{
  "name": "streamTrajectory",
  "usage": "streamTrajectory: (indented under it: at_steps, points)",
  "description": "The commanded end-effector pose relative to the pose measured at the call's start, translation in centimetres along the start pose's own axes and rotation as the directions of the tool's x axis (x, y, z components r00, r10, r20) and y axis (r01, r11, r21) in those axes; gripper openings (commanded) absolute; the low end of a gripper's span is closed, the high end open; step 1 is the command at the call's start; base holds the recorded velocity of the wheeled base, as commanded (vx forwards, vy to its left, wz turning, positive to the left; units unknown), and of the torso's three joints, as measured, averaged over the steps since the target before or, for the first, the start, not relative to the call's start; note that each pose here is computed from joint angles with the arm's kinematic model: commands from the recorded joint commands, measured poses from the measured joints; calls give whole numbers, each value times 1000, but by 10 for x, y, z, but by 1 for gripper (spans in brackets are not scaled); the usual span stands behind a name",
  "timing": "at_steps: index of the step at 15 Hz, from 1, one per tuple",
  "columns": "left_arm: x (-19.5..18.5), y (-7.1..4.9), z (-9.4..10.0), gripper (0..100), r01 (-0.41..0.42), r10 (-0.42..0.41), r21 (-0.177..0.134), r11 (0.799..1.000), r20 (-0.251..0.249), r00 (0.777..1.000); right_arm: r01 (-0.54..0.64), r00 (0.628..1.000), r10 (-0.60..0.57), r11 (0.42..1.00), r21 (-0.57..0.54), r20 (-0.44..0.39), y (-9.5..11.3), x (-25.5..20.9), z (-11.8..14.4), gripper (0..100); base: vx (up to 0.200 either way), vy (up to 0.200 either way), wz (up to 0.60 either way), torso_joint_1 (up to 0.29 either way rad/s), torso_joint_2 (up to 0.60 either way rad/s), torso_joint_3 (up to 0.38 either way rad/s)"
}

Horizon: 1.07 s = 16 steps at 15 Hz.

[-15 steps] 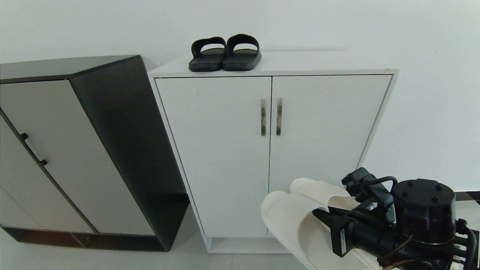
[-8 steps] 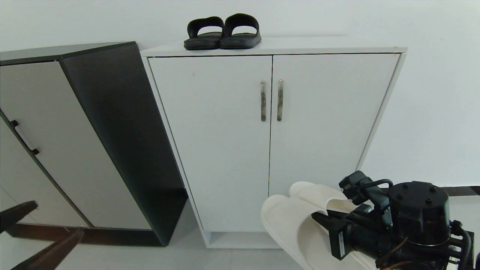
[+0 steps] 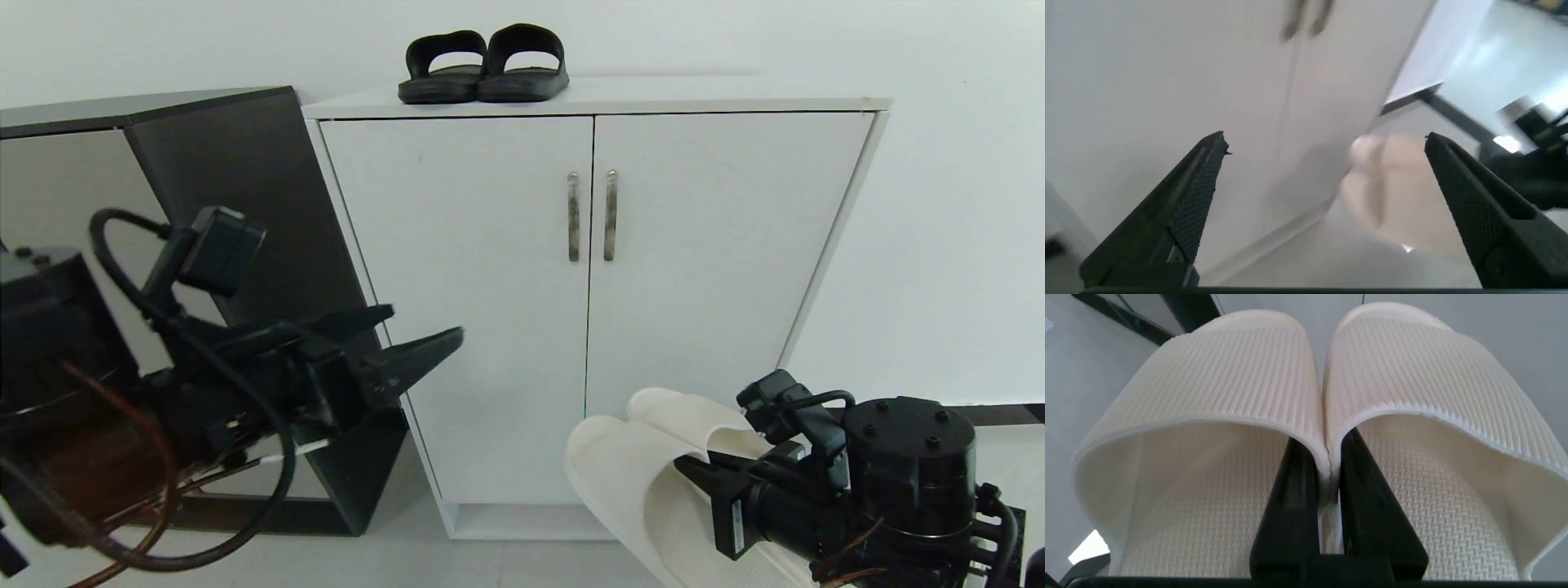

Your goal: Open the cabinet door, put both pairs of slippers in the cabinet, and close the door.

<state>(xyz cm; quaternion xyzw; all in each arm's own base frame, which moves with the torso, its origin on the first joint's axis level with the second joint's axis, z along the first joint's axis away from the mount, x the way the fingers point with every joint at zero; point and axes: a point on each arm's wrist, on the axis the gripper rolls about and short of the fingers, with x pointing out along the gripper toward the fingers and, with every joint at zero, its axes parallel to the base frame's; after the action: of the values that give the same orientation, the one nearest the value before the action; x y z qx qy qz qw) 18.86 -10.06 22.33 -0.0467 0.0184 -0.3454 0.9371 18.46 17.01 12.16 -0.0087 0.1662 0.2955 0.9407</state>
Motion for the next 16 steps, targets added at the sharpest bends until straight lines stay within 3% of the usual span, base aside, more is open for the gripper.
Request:
streamTrajectory:
  at_steps: [1,2,5,6,9,10,11,12,13,16]
  points:
    - [72,-17,5,100,116,-118,-36,993,-56,991,1,1000,-1,1000,0,1,0,-1,0,0,0,0,0,0,0,0]
    - [83,-21,11,100,161,-164,-44,986,-76,984,2,1000,-2,1000,0,0,0,-1,0,0,0,0,0,0,0,0]
    - [121,-30,23,100,272,-284,-130,954,-87,955,25,1000,-25,1000,7,3,-6,0,1,0,0,0,0,0,0,0]
    - [131,-32,30,100,301,-313,-146,942,-71,947,26,1000,-26,1000,6,2,-6,0,0,0,0,0,0,0,0,0]
    - [160,-41,36,100,336,-357,-177,925,-110,928,24,1000,-24,1000,3,-11,-6,0,-2,0,0,0,0,0,0,0]
    - [162,-41,40,100,383,-406,-190,904,-103,908,23,1000,-23,1000,2,-16,-6,1,-3,0,0,0,0,0,0,0]
    - [162,-41,46,100,442,-472,-238,865,-89,877,25,1000,-25,1000,3,-17,-7,1,-4,0,0,0,0,0,0,0]
    - [165,-34,53,100,470,-510,-297,831,-71,857,23,1000,-23,1000,2,-16,-6,1,-3,0,0,0,0,0,0,0]
    - [171,-31,53,100,472,-513,-307,826,-66,856,25,1000,-25,1000,2,-15,-6,1,-3,0,0,0,0,0,0,0]
    - [189,-25,50,100,440,-469,-286,851,-40,882,26,999,-26,1000,0,-24,-7,1,-5,0,0,0,0,0,0,0]
